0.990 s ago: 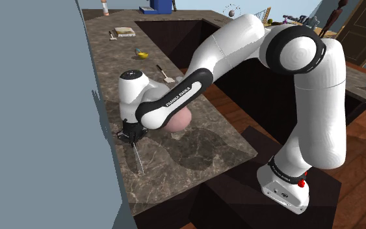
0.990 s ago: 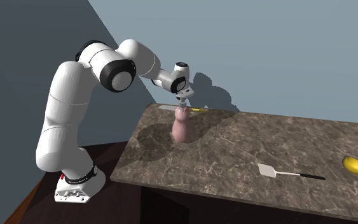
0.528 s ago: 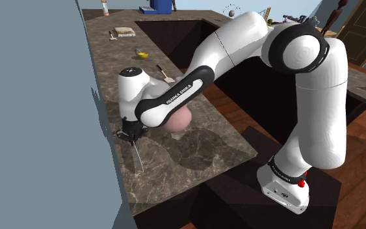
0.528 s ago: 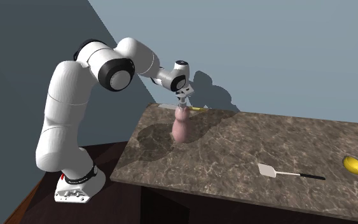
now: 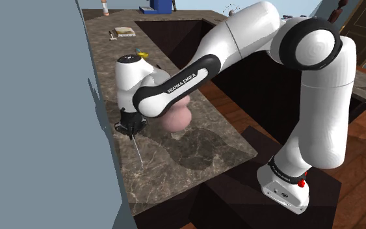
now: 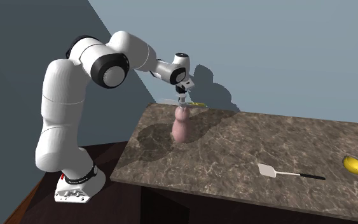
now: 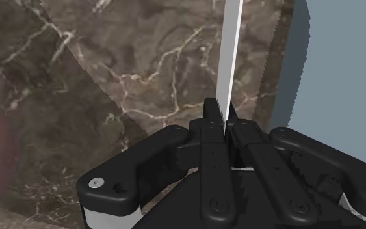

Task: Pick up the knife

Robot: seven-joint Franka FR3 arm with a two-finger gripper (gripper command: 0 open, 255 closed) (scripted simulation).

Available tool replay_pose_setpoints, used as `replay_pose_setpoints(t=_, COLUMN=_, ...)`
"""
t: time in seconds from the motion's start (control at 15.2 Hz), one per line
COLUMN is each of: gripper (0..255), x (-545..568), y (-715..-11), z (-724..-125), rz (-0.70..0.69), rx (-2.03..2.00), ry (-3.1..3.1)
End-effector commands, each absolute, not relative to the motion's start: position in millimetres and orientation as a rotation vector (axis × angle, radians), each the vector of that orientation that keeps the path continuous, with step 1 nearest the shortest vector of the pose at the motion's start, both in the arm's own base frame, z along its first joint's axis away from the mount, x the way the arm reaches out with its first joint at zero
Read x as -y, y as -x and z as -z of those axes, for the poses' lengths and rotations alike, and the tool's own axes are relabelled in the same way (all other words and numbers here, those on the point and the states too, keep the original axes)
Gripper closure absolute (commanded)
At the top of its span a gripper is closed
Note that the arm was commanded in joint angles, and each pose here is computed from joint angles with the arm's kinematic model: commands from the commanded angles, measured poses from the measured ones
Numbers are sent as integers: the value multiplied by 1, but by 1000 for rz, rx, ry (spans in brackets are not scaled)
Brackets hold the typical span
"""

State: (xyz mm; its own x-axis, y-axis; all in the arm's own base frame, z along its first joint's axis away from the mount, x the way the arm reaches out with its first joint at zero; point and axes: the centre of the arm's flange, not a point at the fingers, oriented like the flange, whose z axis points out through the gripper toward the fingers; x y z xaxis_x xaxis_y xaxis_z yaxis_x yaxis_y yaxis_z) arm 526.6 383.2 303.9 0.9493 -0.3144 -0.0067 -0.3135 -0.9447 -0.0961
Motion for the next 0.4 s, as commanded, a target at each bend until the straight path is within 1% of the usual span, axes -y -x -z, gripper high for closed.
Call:
replay_pose_setpoints(t=0.0, gripper=255, x=-384, y=-527, z=-314, rz=13, rx=-485, ry=3007)
replay_pose_setpoints(t=0.33, gripper=255, x=-384, y=-527, z=-331, rz=13, rx=-485, ry=3007)
